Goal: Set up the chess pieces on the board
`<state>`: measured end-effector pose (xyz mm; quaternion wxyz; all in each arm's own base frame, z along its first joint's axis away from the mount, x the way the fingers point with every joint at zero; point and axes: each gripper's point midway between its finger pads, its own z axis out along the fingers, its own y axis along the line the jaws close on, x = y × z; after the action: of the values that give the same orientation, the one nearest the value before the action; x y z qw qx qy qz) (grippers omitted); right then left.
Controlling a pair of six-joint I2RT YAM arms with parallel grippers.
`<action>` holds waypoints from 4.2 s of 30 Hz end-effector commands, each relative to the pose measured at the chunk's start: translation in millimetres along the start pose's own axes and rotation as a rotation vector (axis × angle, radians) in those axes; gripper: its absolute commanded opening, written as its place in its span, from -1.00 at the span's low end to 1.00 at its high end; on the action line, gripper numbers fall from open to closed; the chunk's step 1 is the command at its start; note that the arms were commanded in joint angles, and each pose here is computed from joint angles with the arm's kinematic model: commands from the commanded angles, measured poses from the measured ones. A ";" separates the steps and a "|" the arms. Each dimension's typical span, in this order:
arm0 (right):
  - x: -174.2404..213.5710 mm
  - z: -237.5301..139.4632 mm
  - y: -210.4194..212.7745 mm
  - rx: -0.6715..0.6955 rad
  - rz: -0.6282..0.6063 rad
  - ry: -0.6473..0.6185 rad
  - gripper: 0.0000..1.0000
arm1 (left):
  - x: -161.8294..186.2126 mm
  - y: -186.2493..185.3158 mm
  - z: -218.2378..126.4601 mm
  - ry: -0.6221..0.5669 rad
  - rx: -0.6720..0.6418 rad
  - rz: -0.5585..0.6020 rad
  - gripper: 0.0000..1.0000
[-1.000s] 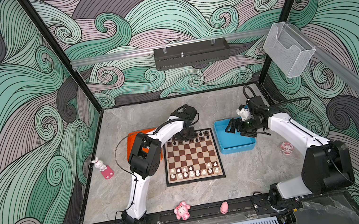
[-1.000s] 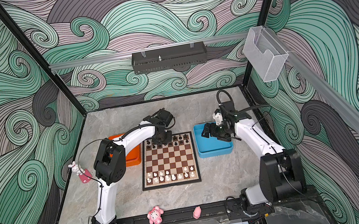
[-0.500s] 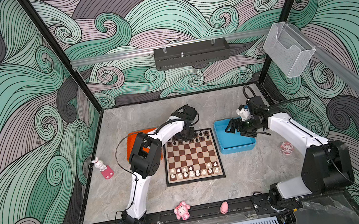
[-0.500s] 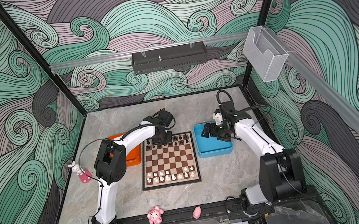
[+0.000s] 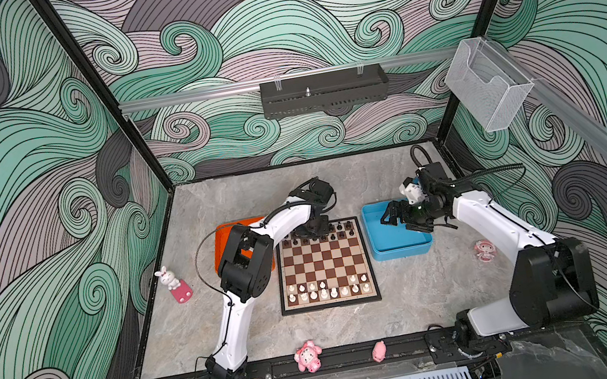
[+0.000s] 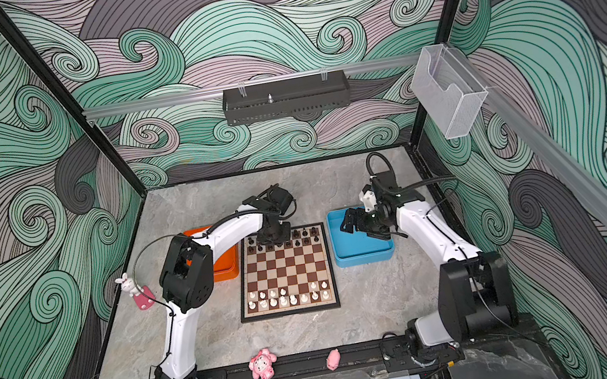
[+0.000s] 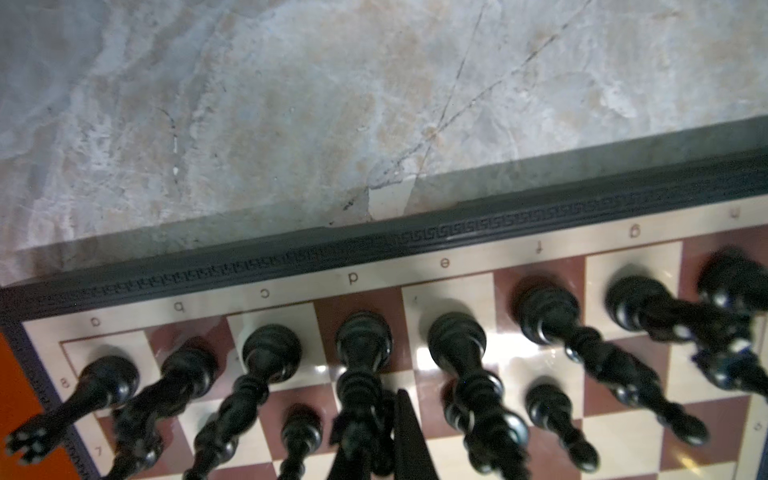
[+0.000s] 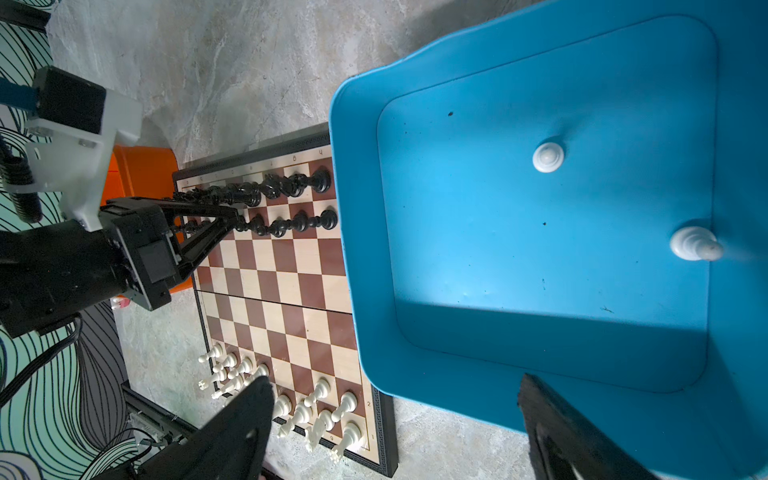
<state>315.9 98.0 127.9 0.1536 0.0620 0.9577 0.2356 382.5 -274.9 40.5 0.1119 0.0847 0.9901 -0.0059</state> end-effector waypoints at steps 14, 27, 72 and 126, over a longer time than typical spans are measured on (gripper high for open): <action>3.9 5.0 -3.1 -0.006 0.003 0.017 0.84 | 10.8 2.7 1.0 0.044 -0.038 0.015 -0.83; 3.2 4.9 -2.6 -0.008 0.003 0.017 0.84 | 8.8 4.7 -2.8 0.031 -0.049 0.016 -0.53; -15.2 -17.0 -15.4 0.077 0.040 -0.041 0.93 | -26.7 48.5 -149.6 -0.283 -0.024 -0.076 0.80; -55.4 89.8 -86.4 0.409 -0.007 0.181 -0.38 | 46.1 272.0 -162.1 -0.285 0.041 -0.647 0.97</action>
<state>391.5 49.7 27.4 0.0526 0.0728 0.9948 0.0482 344.4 6.2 190.3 0.2421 -0.2301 0.9404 -0.0647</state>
